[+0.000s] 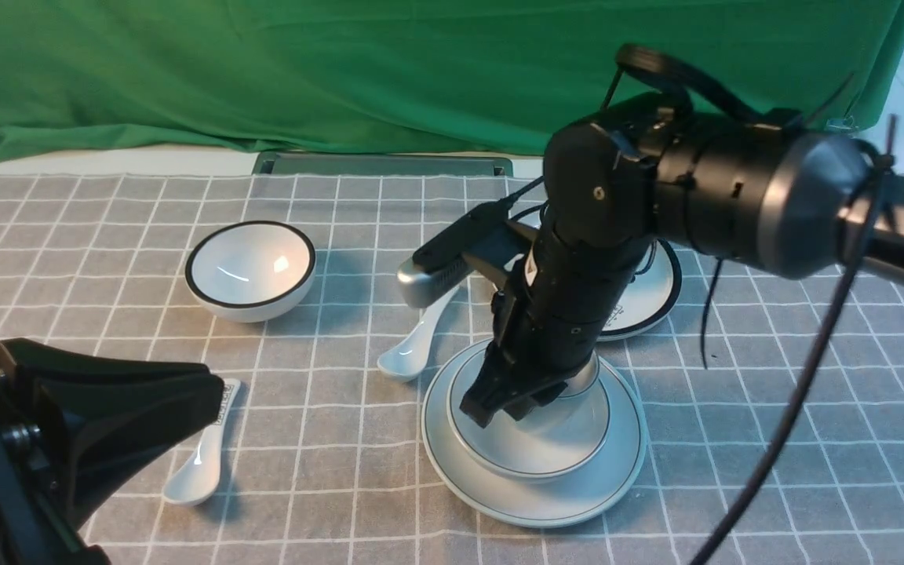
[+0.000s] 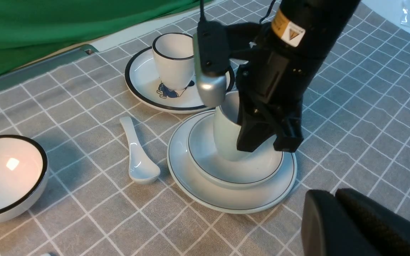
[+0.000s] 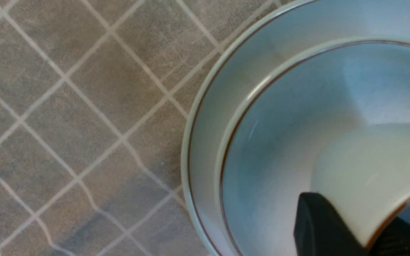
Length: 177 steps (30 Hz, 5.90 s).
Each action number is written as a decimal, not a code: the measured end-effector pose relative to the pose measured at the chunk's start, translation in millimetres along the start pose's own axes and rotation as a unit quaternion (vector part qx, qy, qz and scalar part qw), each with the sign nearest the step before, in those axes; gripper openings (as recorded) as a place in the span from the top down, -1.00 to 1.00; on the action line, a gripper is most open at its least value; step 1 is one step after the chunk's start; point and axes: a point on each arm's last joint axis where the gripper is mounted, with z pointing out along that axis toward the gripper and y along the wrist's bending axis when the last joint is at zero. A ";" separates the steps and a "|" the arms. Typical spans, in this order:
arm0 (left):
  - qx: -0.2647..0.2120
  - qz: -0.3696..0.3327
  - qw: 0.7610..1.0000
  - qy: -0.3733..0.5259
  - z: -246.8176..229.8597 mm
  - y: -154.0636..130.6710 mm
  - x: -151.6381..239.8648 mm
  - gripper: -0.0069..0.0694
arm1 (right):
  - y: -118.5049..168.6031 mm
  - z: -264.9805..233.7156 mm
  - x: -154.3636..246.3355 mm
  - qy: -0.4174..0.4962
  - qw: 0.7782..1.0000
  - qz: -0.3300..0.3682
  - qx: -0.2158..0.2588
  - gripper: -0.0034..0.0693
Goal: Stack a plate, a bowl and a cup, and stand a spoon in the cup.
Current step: Use the right arm to put the blue teacup into the blue rice bowl in the middle, then use the left arm to grab a blue soup spoon, then use the left arm to put the blue soup spoon into the blue teacup in the middle
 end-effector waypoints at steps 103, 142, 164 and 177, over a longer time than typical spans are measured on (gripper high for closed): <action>-0.021 -0.079 0.895 0.439 389.2 152.1 19.1 -0.12 | 17.9 -197.4 195.1 -0.118 0.976 0.091 0.160 0.76; 0.011 0.042 0.999 0.028 252.5 8.8 -34.6 0.51 | 38.5 -248.4 258.3 -0.250 0.946 0.112 0.176 0.76; 0.012 0.039 0.996 -0.077 201.4 0.9 -95.2 0.51 | 38.2 -249.8 256.1 -0.265 0.941 0.119 0.175 0.65; 0.012 0.037 0.996 -0.077 201.4 1.0 -95.1 0.51 | 38.1 -250.2 255.4 -0.270 0.939 0.119 0.175 0.58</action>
